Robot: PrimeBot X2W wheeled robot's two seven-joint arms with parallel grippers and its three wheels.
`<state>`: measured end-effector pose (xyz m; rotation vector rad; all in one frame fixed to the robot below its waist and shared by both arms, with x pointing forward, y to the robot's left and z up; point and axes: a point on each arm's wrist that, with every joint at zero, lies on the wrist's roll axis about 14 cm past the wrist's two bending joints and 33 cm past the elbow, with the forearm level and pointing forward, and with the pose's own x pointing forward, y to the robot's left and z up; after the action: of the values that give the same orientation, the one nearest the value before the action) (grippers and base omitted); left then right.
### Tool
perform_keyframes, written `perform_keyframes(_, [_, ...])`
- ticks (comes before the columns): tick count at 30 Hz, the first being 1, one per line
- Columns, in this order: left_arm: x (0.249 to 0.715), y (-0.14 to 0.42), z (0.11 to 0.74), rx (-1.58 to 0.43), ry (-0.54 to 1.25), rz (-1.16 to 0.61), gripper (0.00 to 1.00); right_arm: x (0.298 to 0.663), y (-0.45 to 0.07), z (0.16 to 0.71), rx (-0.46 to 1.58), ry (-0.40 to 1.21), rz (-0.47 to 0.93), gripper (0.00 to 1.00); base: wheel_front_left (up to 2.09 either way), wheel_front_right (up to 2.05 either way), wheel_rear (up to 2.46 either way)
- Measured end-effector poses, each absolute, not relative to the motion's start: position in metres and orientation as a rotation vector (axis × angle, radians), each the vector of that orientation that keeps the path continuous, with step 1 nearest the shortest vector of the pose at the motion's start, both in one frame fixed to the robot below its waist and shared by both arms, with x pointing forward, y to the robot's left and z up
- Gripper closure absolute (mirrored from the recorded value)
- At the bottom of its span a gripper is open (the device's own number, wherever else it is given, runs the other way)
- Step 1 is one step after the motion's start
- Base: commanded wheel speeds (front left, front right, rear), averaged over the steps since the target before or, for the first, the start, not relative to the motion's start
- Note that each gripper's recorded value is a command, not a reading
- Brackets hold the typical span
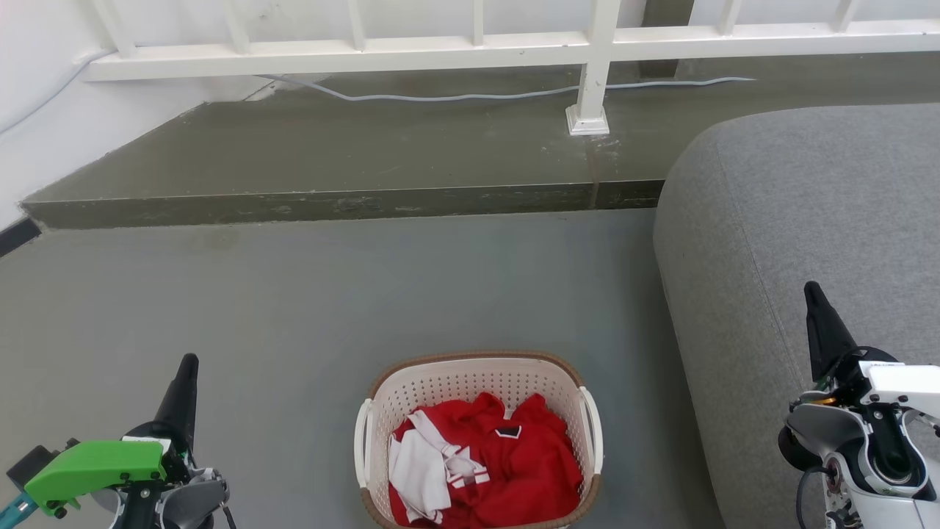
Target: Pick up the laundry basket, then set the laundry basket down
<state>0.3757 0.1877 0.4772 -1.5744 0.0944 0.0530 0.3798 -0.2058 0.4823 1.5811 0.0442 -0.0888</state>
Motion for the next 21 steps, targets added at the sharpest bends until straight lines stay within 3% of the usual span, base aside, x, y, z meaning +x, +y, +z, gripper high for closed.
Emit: perform_keyframes(21, [0.3758,0.1877,0.4777,-1.574,0.093,0.052,1.00,0.3798,-0.2058,0.4826,1.581,0.043,-0.088,1.00,0.00,0.00,0.00])
